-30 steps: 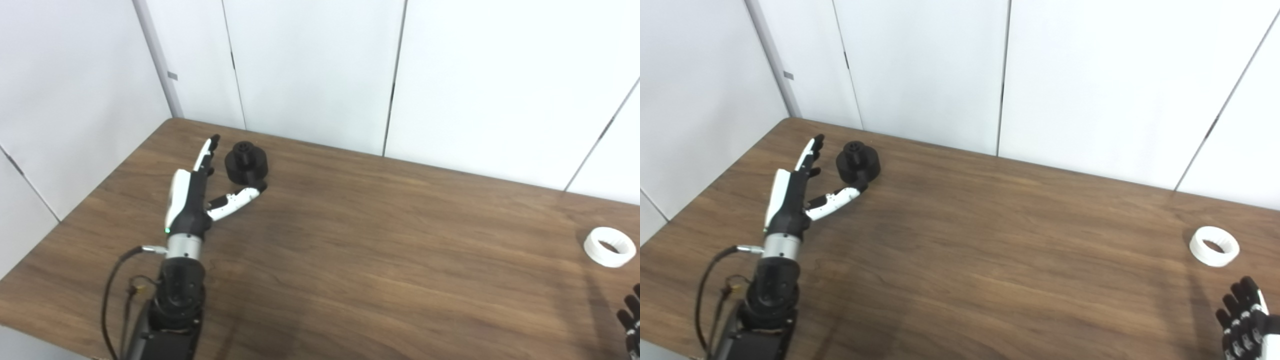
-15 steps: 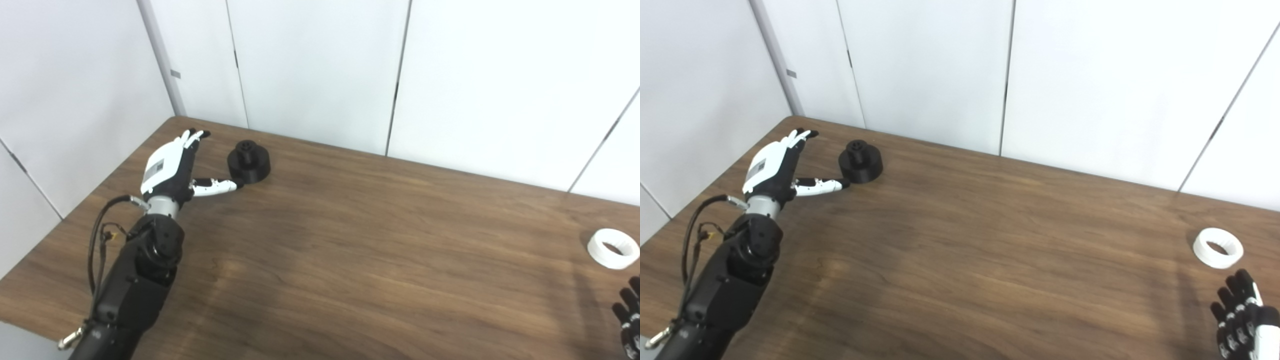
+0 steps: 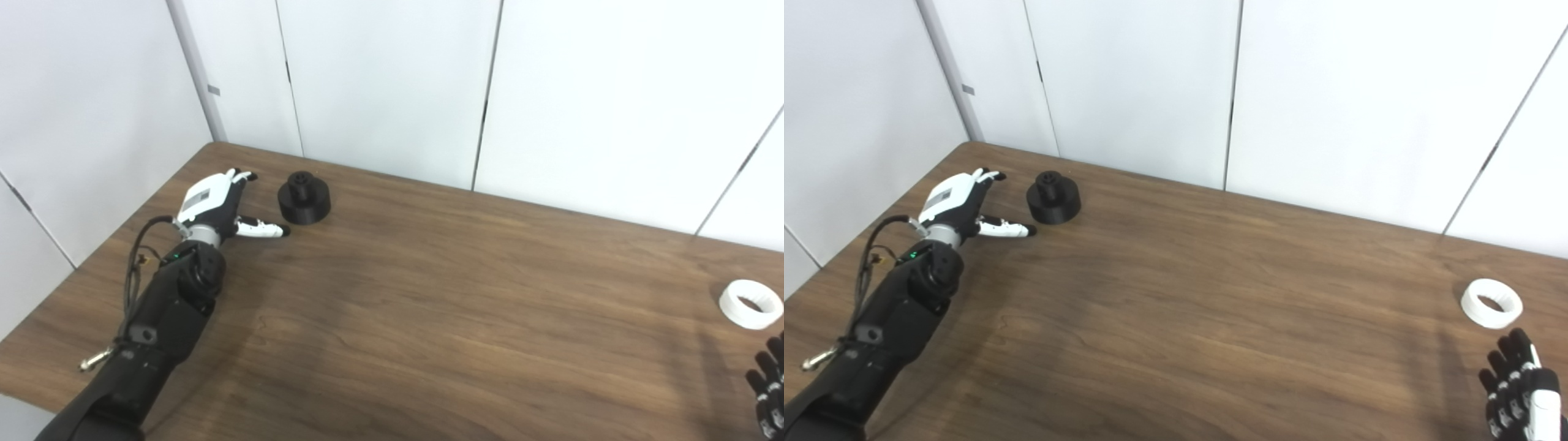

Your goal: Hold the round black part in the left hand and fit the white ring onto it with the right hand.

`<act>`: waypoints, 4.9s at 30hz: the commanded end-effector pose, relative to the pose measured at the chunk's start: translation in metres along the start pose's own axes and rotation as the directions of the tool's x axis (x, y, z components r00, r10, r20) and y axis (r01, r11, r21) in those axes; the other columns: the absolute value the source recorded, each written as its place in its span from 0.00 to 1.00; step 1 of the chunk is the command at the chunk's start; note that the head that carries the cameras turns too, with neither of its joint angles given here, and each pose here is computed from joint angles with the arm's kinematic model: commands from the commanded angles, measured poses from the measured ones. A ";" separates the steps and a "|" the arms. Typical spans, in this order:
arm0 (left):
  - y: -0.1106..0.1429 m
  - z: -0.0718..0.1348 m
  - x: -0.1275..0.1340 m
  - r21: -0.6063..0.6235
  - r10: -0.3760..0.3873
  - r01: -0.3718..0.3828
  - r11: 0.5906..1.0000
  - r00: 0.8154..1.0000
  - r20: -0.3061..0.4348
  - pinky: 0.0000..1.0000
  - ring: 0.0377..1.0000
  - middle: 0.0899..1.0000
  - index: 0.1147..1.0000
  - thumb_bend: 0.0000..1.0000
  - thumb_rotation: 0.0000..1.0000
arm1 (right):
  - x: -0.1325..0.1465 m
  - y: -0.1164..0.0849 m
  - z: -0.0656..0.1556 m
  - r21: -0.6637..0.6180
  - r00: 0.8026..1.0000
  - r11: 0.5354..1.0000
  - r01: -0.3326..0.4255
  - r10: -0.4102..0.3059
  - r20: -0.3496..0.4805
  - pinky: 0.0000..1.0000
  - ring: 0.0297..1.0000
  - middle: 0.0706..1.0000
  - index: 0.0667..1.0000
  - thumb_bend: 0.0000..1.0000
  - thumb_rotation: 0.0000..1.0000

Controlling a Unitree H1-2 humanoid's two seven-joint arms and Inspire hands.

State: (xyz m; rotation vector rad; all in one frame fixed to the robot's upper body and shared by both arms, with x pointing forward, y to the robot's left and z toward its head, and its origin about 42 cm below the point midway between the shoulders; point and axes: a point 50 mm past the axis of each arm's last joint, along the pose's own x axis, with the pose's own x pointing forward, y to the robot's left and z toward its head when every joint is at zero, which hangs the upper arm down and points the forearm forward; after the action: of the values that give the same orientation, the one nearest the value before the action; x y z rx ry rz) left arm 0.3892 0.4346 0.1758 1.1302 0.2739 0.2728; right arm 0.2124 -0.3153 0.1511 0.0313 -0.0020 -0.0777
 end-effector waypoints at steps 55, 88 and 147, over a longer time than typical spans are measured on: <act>0.000 0.067 0.063 -0.040 0.028 -0.025 0.999 0.996 0.085 1.00 1.00 0.96 0.82 1.00 0.42 | -0.003 0.000 0.012 -0.014 0.998 1.000 0.007 -0.006 0.063 1.00 1.00 1.00 1.00 0.54 1.00; -0.013 0.058 0.062 -0.115 0.044 -0.038 0.993 0.997 0.056 1.00 0.98 0.86 0.43 0.63 0.10 | -0.001 -0.008 0.011 -0.019 0.997 1.000 -0.015 0.016 0.070 1.00 1.00 1.00 1.00 0.54 1.00; -0.085 0.162 -0.159 0.124 -0.394 0.420 0.899 0.651 0.649 1.00 0.96 0.83 0.41 0.52 0.06 | 0.002 0.014 0.001 -0.038 0.999 0.999 -0.003 0.005 0.052 1.00 1.00 1.00 1.00 0.62 1.00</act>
State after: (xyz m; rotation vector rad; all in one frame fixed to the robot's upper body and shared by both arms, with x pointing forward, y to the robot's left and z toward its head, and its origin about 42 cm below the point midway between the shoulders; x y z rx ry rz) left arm 0.3034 0.2111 0.1637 0.9959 -0.0598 -0.5355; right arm 0.2098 -0.3055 0.1405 -0.0057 0.0171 -0.0704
